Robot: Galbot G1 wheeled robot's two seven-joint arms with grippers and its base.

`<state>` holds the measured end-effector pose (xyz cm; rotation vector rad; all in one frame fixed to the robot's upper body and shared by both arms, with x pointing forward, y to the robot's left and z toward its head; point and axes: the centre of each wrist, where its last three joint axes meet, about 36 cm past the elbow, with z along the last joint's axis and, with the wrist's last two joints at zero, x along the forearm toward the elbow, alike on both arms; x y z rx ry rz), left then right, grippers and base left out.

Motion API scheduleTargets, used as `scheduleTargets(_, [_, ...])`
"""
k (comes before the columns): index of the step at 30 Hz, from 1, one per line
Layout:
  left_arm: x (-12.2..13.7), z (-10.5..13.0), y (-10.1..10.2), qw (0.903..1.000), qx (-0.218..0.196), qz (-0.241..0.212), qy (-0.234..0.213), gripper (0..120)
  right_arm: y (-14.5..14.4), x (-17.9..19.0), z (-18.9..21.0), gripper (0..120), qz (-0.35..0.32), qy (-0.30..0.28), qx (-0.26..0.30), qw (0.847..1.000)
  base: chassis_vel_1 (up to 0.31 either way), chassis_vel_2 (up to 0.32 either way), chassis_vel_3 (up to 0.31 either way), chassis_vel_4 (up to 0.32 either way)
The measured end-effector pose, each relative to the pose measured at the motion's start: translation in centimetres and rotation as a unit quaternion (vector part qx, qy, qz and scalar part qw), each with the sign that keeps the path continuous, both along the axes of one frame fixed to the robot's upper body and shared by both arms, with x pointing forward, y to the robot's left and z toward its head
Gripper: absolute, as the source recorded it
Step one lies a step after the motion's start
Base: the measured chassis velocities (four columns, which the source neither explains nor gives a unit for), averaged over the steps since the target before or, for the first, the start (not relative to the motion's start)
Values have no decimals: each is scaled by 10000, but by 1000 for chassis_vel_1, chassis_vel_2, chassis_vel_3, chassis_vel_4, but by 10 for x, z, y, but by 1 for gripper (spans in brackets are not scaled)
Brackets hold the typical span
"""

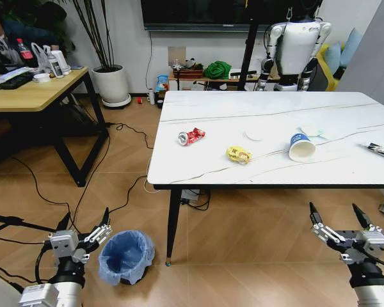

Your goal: Pick up the trash bin and place the trash from the table into it.

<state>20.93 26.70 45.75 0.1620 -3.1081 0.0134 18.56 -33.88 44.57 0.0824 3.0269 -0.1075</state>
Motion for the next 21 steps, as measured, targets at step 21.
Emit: scheduleTargets(21, [1,-2,0,10000,-44,-15,-10,100,1,-1,0,100,-6,13,11,10000,0,0,0,0])
